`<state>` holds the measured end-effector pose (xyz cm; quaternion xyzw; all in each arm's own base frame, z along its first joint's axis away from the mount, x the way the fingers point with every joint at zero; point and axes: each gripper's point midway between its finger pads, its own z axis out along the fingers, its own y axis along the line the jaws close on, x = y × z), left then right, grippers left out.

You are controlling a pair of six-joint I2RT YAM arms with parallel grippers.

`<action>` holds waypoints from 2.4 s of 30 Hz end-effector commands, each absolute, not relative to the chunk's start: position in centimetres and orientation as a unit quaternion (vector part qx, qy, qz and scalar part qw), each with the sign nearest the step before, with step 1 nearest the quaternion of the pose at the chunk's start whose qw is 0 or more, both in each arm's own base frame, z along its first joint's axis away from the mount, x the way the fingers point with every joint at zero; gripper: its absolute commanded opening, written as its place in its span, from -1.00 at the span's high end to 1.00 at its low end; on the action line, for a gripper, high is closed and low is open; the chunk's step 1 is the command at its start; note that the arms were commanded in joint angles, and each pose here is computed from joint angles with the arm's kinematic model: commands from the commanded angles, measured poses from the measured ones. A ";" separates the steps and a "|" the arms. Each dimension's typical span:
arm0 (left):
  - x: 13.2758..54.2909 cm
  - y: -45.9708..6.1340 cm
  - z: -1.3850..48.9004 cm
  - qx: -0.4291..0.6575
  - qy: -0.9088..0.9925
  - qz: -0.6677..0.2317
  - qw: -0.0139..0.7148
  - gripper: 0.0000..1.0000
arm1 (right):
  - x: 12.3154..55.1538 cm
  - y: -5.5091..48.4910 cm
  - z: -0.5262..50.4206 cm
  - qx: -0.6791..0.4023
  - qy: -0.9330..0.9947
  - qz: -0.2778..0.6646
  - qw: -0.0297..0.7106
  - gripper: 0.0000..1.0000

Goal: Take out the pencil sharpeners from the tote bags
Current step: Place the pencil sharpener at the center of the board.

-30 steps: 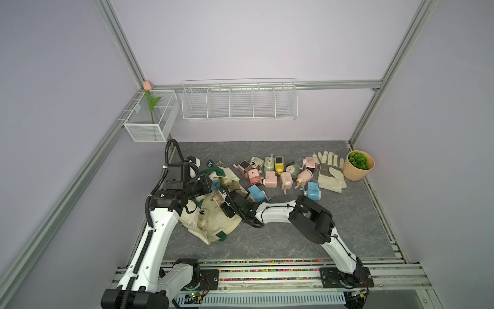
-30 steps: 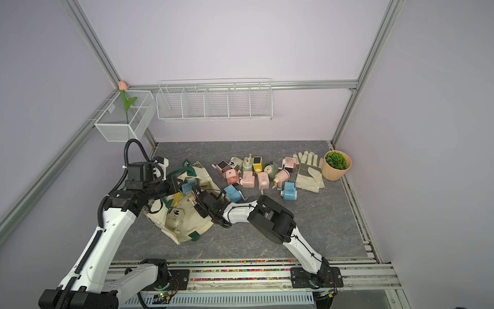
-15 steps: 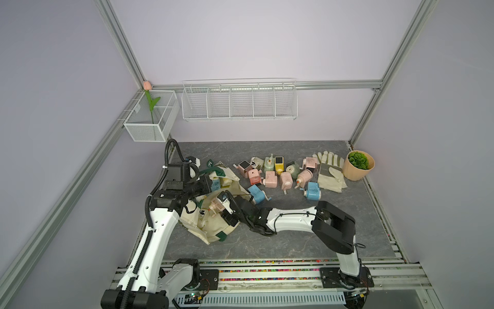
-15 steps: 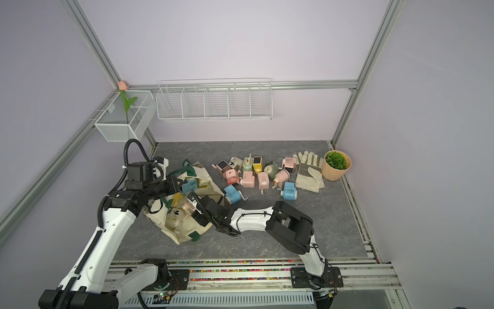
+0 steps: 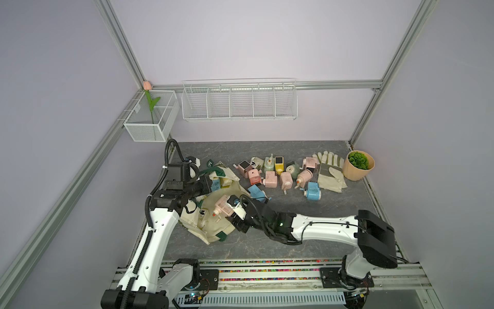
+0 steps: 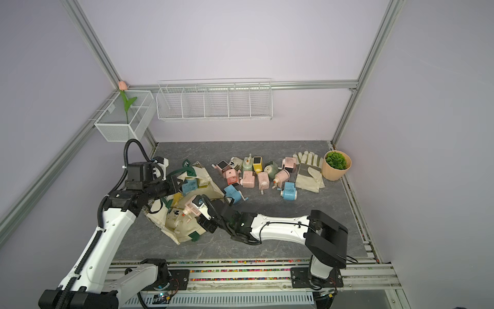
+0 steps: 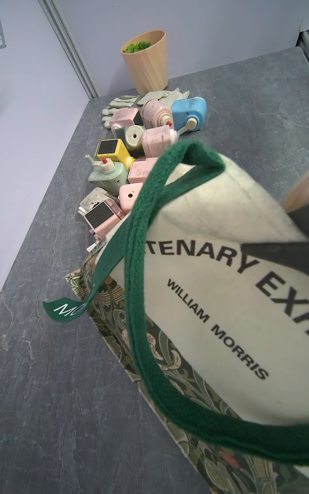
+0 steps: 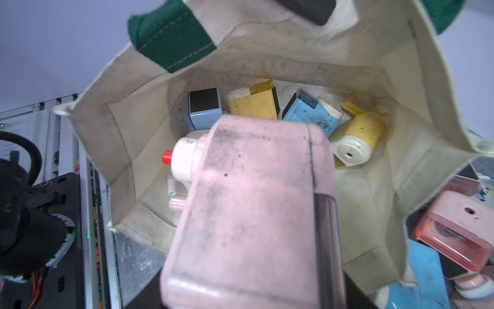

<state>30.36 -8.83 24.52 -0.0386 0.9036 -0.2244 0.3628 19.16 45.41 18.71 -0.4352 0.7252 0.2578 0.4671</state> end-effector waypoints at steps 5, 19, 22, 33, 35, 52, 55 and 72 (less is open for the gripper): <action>30.2 -8.8 25.4 -0.040 0.895 -0.234 0.377 1.00 | 19.1 41.0 22.7 -0.413 0.710 0.244 0.516 -0.04; 30.2 -8.8 25.5 -0.042 0.895 -0.234 0.378 1.00 | 23.5 32.9 21.5 -0.326 0.757 0.183 0.535 -0.07; 30.2 -8.8 25.3 -0.041 0.896 -0.234 0.376 1.00 | 25.1 31.1 20.5 -0.299 0.774 0.161 0.535 -0.08; 30.1 -8.9 25.5 -0.041 0.894 -0.237 0.378 1.00 | 30.2 27.0 15.7 -0.223 0.834 0.108 0.493 -0.08; 30.1 -8.9 25.5 -0.040 0.894 -0.238 0.378 1.00 | 30.9 26.4 14.5 -0.212 0.846 0.103 0.479 -0.08; 30.2 -9.1 25.5 -0.039 0.894 -0.244 0.375 1.00 | 34.2 24.8 6.7 -0.181 0.898 0.068 0.396 -0.07; 30.1 -9.1 25.5 -0.039 0.893 -0.245 0.375 1.00 | 34.5 24.8 5.9 -0.178 0.902 0.067 0.388 -0.08; 30.2 -9.1 25.5 -0.040 0.893 -0.246 0.375 1.00 | 34.5 25.5 5.4 -0.189 0.904 0.077 0.375 -0.50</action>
